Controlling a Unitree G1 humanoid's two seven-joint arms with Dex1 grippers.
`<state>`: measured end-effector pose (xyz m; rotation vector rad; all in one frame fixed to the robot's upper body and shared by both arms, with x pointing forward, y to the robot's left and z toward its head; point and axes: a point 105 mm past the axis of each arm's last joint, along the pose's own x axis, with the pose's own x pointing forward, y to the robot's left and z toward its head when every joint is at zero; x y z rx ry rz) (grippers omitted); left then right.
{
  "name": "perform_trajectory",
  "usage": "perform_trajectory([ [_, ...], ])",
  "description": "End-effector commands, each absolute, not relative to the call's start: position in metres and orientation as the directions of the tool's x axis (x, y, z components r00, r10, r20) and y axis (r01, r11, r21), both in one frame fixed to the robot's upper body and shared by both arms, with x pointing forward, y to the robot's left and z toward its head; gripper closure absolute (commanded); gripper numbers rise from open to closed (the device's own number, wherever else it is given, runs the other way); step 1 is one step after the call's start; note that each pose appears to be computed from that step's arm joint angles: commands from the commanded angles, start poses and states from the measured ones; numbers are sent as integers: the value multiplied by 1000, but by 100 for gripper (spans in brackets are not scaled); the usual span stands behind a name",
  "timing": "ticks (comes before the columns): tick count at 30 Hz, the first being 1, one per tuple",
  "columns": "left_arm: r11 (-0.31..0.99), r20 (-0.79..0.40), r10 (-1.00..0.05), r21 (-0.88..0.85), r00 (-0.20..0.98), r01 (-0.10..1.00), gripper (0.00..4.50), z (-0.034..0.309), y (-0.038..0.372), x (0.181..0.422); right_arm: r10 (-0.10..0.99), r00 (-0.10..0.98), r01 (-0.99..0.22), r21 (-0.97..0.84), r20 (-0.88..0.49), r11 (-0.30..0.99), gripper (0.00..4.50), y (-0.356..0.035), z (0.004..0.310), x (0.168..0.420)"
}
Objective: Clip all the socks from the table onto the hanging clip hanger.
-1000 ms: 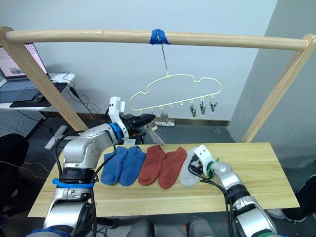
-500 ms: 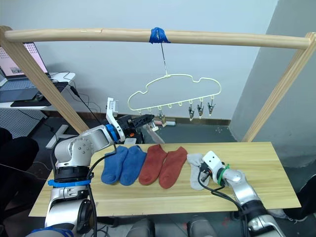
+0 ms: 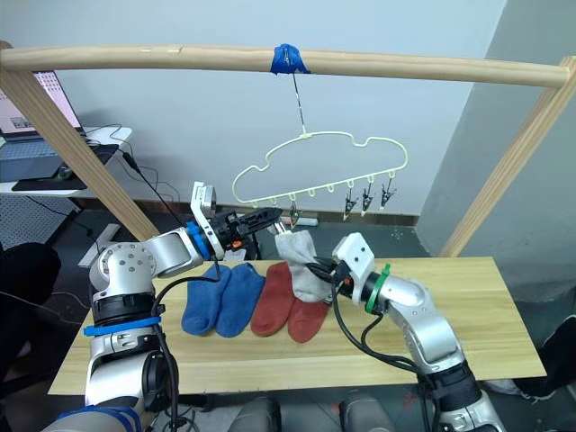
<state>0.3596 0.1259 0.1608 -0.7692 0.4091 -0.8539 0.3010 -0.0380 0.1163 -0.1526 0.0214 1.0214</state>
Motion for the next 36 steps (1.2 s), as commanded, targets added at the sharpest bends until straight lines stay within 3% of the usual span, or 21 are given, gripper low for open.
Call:
perform_trajectory([
  [1, 413, -31, -801, -752, 597, 515, 450, 160, 124, 359, 854, 517, -851, -149, -68, 503, 446, -34, 126, 301],
  [15, 432, -48, -809, -724, 585, 538, 450, 158, 123, 353, 843, 535, -835, -182, -50, 519, 446, -32, 130, 309],
  [25, 487, -29, -802, -610, 597, 625, 450, 160, 123, 356, 848, 529, -837, -192, -38, 513, 446, -32, 136, 309],
  [26, 480, -21, -803, -617, 596, 624, 383, 161, 124, 356, 849, 527, -838, -192, -40, 511, 450, -31, 135, 309],
  [36, 543, -48, -787, -528, 616, 653, 83, 170, 142, 350, 840, 542, -836, -133, -42, 533, 450, -29, 130, 314],
])
